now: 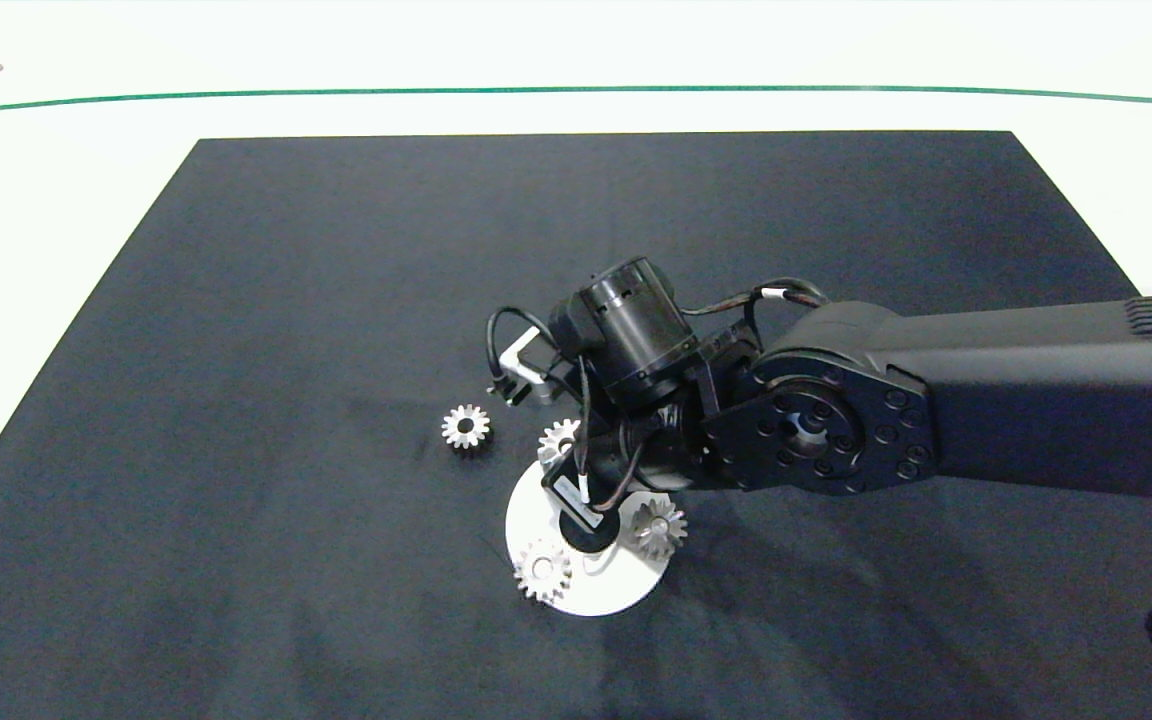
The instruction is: Remove an incorrectly installed larger gear and replace it with the correct smaller gear
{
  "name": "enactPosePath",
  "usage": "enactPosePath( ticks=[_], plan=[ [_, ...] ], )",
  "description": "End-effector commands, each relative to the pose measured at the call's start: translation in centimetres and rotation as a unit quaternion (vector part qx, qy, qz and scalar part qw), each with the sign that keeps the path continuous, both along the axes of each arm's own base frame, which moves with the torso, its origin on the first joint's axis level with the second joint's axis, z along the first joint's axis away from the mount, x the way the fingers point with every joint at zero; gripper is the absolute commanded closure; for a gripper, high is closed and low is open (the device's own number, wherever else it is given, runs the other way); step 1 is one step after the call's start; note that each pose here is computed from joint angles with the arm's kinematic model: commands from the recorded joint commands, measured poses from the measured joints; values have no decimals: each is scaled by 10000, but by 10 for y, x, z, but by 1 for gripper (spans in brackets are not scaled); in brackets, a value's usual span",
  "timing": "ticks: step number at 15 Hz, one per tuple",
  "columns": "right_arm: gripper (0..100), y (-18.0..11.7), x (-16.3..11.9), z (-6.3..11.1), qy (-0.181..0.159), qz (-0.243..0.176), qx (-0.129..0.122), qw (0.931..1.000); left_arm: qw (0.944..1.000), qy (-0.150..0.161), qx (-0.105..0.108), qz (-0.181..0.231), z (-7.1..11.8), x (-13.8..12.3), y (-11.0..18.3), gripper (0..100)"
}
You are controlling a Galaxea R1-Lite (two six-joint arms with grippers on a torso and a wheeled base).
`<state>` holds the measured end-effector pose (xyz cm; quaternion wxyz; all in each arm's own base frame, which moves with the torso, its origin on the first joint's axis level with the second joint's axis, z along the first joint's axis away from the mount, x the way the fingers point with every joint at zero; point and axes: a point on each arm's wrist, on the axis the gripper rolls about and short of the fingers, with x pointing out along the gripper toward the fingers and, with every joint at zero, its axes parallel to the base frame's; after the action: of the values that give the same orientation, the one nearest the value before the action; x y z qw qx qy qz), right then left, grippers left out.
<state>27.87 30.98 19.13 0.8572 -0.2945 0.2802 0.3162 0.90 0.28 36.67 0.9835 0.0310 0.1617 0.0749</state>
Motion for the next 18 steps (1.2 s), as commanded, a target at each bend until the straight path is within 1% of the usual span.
enactPosePath(
  ticks=[1,4,6,7,9,11,13,15,16,18],
  plan=[
    [48,-3,0,2,-18,-23,-2,10000,10000,37,31,-4,-1,0,0,0],
    [54,-2,0,2,-17,-21,-11,10000,10000,10,54,-11,-1,-3,0,0],
    [57,-3,-1,2,-9,-15,-27,10000,9999,-23,136,-37,-1,-7,0,0],
    [60,-4,-2,4,-26,-26,-8,10000,9999,-38,137,-37,-1,-8,0,0],
    [63,-7,-6,14,-103,-5,87,9999,9999,-31,135,-52,-2,-8,-1,0],
    [68,-13,-14,28,-197,24,221,9996,9999,-14,143,-47,-2,-7,0,0],
    [69,-23,-23,41,-273,24,307,9992,9999,-14,143,-47,-3,-8,0,0],
    [69,-39,-31,50,-308,-42,328,9990,9998,-25,171,-56,-3,-9,-1,0],
    [69,-52,-30,50,-276,-172,284,9991,9998,-31,181,-51,-3,-10,-1,0],
    [69,-84,-24,48,-203,-567,210,9980,9998,-32,173,-49,-3,-10,-1,0]
  ],
)
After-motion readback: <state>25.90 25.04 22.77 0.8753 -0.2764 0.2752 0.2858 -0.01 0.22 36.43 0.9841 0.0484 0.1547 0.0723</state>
